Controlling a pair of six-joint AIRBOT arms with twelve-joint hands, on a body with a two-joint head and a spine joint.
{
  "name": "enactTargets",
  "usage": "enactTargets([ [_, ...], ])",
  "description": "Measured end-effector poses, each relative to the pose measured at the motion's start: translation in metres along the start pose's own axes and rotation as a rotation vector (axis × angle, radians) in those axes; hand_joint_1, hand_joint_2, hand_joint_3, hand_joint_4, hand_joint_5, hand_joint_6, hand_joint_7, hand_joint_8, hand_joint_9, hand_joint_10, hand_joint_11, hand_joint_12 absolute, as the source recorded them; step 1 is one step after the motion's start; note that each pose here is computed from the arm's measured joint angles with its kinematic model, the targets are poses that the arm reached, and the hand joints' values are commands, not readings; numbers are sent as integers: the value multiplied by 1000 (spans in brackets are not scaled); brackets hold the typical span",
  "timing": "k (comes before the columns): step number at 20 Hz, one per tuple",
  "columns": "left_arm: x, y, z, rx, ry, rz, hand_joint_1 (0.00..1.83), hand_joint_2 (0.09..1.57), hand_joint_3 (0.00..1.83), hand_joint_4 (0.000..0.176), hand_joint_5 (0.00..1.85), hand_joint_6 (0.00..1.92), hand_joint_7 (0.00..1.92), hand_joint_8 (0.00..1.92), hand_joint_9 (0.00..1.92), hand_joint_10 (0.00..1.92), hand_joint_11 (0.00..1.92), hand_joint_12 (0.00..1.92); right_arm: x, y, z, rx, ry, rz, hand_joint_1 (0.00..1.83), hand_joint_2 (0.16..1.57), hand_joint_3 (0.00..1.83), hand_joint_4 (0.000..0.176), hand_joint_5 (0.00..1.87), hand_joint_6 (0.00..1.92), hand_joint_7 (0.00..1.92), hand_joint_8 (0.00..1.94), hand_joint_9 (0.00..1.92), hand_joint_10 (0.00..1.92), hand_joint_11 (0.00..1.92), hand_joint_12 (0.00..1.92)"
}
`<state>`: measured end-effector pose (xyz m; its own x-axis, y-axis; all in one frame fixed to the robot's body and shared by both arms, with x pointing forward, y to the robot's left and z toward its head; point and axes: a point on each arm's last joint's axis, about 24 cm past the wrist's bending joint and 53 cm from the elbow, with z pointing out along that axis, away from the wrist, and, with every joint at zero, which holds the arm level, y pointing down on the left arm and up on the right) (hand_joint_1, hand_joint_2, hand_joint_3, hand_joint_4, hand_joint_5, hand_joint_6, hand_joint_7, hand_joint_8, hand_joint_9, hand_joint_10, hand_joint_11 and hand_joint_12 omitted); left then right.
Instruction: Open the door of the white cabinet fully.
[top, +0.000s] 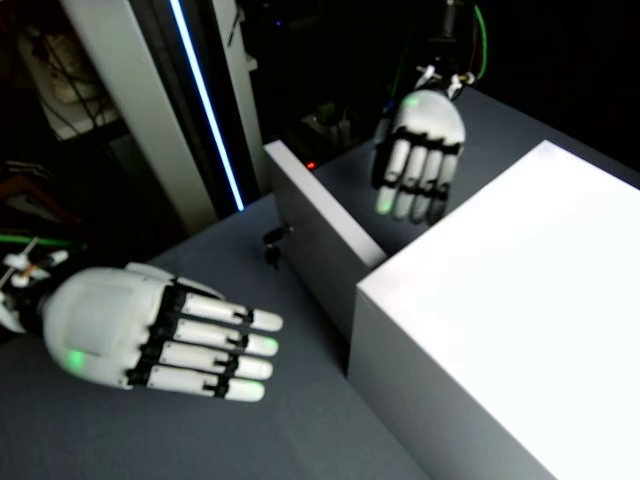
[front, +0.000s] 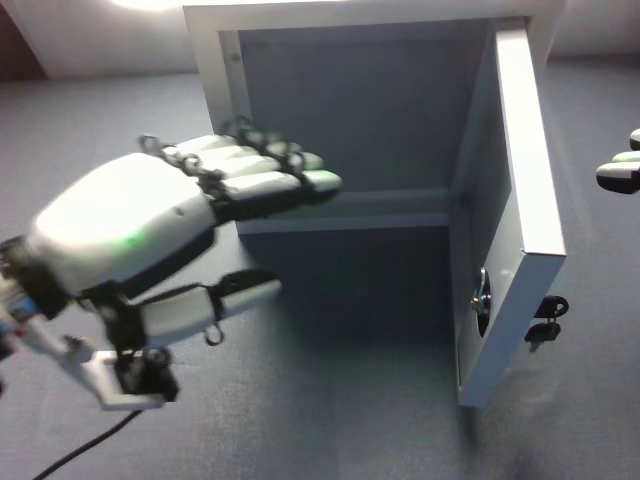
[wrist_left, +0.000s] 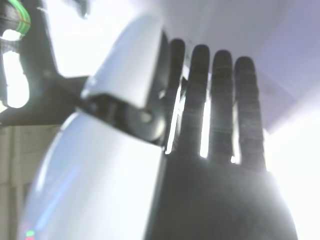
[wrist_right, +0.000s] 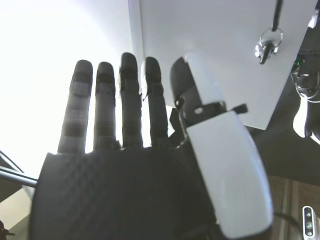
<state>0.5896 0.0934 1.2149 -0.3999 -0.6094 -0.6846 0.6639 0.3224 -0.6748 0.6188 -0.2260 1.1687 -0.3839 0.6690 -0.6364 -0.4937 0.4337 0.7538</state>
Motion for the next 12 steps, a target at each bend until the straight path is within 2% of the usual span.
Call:
enactTargets([
  [1,-9,2,-9,-13,-30,4,599,1420,0,0,329,0,294,3,280,0,29,648,0,1,0,-5,-2,1,728,1378,1,24,436,1,452,4,284,3,281,21],
  [2,-21,7,-17,-35,-67,15,694,1389,0,0,351,5,297,5,280,2,5,744,-1,3,0,-9,-5,3,735,1378,0,20,444,4,456,5,288,4,282,20],
  [3,-28,9,-21,-47,-89,21,685,1384,0,0,335,4,288,2,257,4,0,702,-1,4,0,-11,-8,6,725,1377,0,18,441,2,455,3,296,5,292,22],
  [4,-42,11,-28,-62,-135,29,707,1376,0,0,337,3,295,2,223,4,0,595,-3,8,-1,-24,-15,8,667,1383,3,24,439,1,447,1,297,4,284,16],
  [5,-52,12,-33,-68,-163,38,732,1375,0,0,333,1,321,8,250,13,0,615,-4,11,-1,-33,-20,9,656,1380,2,36,436,0,444,0,302,5,282,14],
  [6,-61,11,-37,-67,-191,44,685,1399,3,0,304,1,289,5,240,5,0,507,-7,14,-1,-42,-30,9,644,1381,2,41,425,0,436,0,303,4,281,13],
  [7,-68,10,-42,-72,-218,45,608,1422,2,0,235,2,300,4,323,11,0,905,-11,17,-2,-53,-49,15,571,1370,0,70,412,0,429,0,300,1,276,9],
  [8,-74,10,-47,-75,-236,59,621,1422,0,0,264,11,307,4,298,11,0,847,-14,20,-2,-66,-62,17,799,1367,0,13,447,10,460,9,319,7,288,13],
  [9,-77,11,-53,-86,-249,69,641,1421,0,0,288,13,299,1,244,15,0,650,-17,23,-3,-76,-76,21,805,1380,0,30,436,3,428,4,310,2,263,2],
  [10,-81,14,-59,-99,-272,70,733,1411,0,0,309,13,297,0,218,7,0,505,-21,25,-3,-86,-98,26,807,1383,0,13,444,6,437,9,320,5,257,0],
  [11,-87,17,-65,-115,-292,75,696,1395,0,0,329,9,306,2,194,4,0,349,-25,28,-4,-96,-116,30,780,1387,2,8,427,2,427,3,341,10,265,4],
  [12,-92,21,-70,-130,-314,76,716,1402,0,0,357,4,352,4,251,9,0,453,-28,30,-5,-106,-132,34,819,1380,0,14,415,1,423,1,353,10,282,11],
])
